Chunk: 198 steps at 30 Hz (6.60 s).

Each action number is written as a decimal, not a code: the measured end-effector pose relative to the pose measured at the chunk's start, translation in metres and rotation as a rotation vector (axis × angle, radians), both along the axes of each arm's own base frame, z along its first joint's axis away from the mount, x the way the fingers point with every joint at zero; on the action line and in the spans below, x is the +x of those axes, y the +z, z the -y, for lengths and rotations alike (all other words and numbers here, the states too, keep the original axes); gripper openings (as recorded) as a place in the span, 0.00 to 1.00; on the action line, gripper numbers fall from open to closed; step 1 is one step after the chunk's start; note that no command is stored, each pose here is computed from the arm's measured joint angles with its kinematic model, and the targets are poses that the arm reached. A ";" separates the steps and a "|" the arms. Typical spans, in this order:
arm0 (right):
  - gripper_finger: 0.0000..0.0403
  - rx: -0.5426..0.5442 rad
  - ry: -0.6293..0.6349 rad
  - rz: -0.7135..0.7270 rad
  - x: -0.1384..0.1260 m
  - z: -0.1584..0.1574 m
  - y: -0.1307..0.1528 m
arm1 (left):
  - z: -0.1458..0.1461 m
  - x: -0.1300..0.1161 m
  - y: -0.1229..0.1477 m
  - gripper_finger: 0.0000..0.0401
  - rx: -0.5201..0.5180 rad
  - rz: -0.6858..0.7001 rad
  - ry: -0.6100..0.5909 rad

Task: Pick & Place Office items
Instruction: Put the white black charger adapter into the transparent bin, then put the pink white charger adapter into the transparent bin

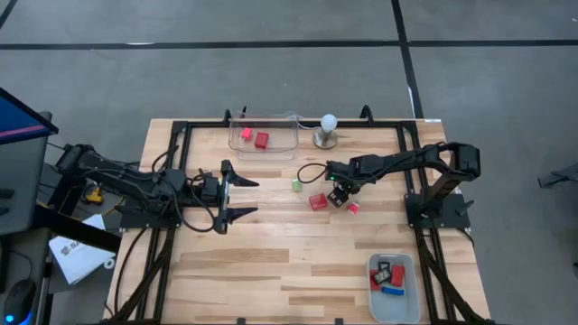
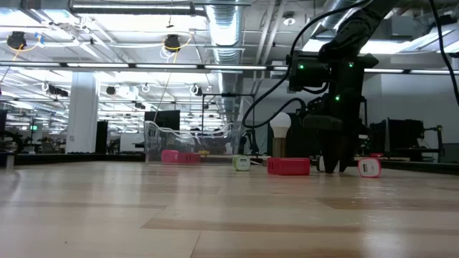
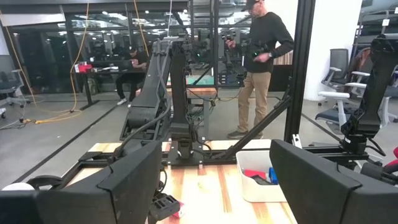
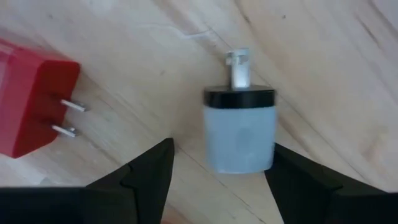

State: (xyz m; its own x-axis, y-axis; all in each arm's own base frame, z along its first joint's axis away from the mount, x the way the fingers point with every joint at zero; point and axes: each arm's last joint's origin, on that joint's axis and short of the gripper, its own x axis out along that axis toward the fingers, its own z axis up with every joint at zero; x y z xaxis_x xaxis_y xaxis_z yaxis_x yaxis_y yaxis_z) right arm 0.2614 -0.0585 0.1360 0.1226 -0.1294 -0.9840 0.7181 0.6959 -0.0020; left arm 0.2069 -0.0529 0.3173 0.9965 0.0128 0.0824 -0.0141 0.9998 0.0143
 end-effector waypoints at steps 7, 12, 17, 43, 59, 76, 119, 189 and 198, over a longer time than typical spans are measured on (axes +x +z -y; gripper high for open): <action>0.44 -0.006 0.012 0.020 0.003 0.001 -0.001 | 0.000 0.000 0.000 0.74 -0.008 0.000 -0.001; 0.38 -0.033 0.007 0.053 0.005 0.008 0.000 | 0.000 0.000 0.000 0.74 -0.015 0.001 -0.001; 0.42 -0.032 -0.018 0.078 0.006 0.016 0.000 | 0.000 0.000 0.000 0.74 -0.014 0.001 -0.002; 0.30 -0.049 -0.034 0.125 0.008 0.024 0.002 | 0.000 0.000 0.000 0.74 -0.011 0.001 -0.001; 0.30 -0.201 0.154 0.346 0.043 -0.043 0.088 | -0.001 -0.003 -0.001 0.74 -0.006 -0.029 0.009; 0.31 -0.280 0.211 0.565 0.086 0.018 0.157 | -0.014 -0.032 -0.032 0.74 -0.085 -0.415 0.190; 0.31 -0.175 0.135 0.323 0.191 0.188 0.082 | -0.016 -0.032 -0.034 0.74 -0.100 -0.418 0.252; 0.60 -0.100 0.545 -0.441 0.067 -0.092 0.075 | -0.015 -0.034 -0.037 0.74 -0.196 -0.433 0.269; 0.60 0.036 0.081 0.103 -0.011 -0.067 0.085 | -0.015 -0.034 -0.037 0.74 -0.207 -0.431 0.271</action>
